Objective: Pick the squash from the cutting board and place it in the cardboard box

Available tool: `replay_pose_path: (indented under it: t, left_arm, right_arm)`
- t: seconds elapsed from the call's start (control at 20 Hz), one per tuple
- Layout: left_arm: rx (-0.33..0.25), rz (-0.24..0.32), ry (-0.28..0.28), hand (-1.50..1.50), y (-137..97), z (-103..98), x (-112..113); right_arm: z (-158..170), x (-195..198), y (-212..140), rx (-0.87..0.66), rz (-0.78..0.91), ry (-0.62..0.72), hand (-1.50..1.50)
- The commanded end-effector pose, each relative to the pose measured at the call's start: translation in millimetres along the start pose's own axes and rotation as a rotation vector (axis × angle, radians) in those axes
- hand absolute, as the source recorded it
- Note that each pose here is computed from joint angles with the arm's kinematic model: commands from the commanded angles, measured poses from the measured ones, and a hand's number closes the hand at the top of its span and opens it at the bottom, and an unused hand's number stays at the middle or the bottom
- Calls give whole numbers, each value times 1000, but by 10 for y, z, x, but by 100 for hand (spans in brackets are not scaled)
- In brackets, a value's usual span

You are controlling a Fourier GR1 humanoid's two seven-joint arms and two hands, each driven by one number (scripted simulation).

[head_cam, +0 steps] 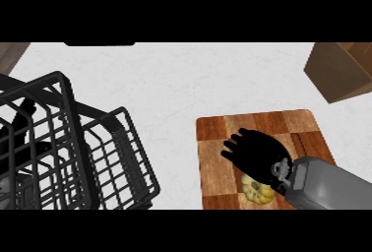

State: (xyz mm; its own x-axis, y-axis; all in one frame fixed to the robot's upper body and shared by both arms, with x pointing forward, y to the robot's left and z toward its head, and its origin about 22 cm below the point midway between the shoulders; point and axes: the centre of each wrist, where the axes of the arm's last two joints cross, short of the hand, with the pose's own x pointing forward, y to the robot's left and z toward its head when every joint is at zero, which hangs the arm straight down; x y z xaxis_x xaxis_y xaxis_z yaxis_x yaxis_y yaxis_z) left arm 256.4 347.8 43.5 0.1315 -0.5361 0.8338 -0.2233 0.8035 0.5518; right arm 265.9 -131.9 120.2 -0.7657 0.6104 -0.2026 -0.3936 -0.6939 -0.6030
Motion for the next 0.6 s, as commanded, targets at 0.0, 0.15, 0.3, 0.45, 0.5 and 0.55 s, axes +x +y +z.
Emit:
replay_pose_path:
  t: [0.0,0.15,0.3,0.45,0.5,0.55]
  left_arm:
    - [-9,9,80,0,-166,-81,-167]
    - [0,14,95,0,90,21,-320]
    - [10,3,80,0,100,35,-309]
    - [-7,20,94,0,-57,-12,-284]
    - [-6,27,95,0,2,98,-256]
    - [-3,4,84,0,110,-26,-183]
  right_arm:
    - [-78,55,-143,15,11,15,-150]
    - [-90,151,103,27,15,14,-150]
    - [-122,49,121,43,-10,10,-150]
    - [-158,232,14,20,-16,-52,-150]
    - [-108,110,85,29,-42,-65,-150]
    - [-50,25,172,41,-32,-63,-150]
